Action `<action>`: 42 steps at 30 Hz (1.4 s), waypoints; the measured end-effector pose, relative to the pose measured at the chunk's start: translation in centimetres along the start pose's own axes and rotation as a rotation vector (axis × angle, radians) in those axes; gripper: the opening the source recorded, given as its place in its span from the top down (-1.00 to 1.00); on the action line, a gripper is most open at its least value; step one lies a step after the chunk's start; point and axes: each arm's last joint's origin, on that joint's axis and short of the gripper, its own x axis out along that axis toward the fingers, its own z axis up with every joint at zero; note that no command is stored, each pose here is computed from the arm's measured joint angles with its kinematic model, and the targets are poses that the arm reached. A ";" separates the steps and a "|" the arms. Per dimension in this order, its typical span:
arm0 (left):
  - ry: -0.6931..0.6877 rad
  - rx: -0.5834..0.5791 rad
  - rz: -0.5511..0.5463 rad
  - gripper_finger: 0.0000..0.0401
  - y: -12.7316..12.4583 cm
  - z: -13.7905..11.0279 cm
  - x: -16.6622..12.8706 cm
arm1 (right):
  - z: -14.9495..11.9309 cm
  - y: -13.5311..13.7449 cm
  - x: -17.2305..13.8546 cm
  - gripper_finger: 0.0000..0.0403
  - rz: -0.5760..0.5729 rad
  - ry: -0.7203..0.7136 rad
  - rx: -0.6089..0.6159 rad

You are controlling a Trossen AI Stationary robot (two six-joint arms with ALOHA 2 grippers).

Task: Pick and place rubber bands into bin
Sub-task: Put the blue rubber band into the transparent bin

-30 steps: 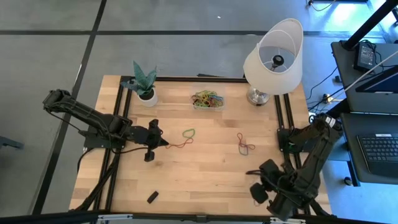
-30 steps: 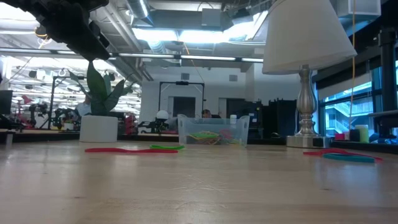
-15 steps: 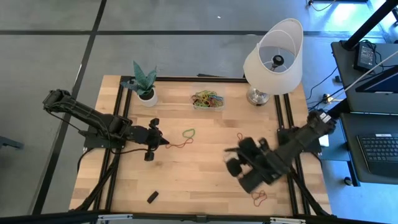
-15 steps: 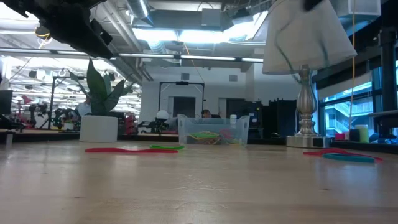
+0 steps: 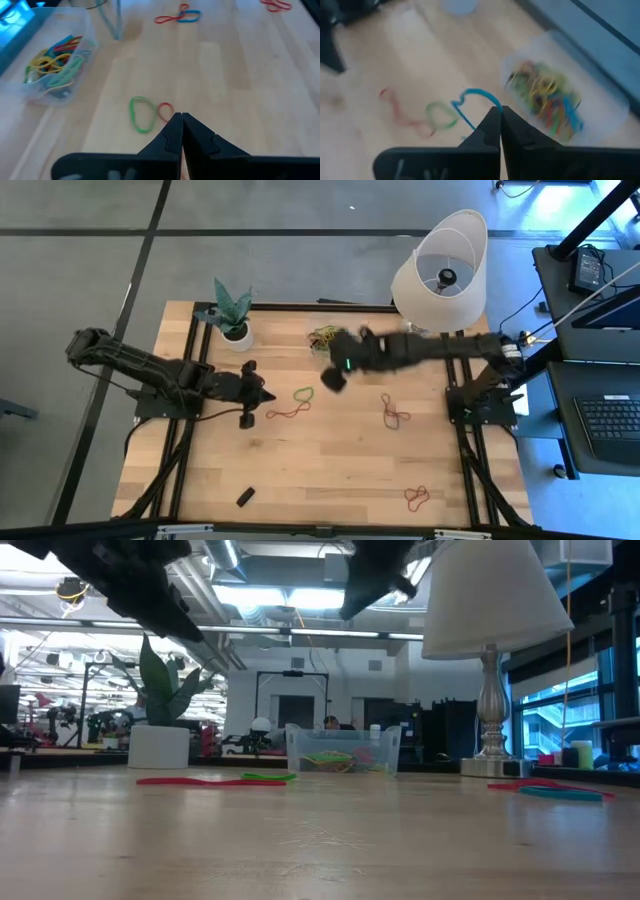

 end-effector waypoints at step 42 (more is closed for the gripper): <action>-0.016 -0.263 0.260 0.98 5.2 0.4 0.6 | 2.0 -13.2 17.0 0.59 0.070 0.289 -0.047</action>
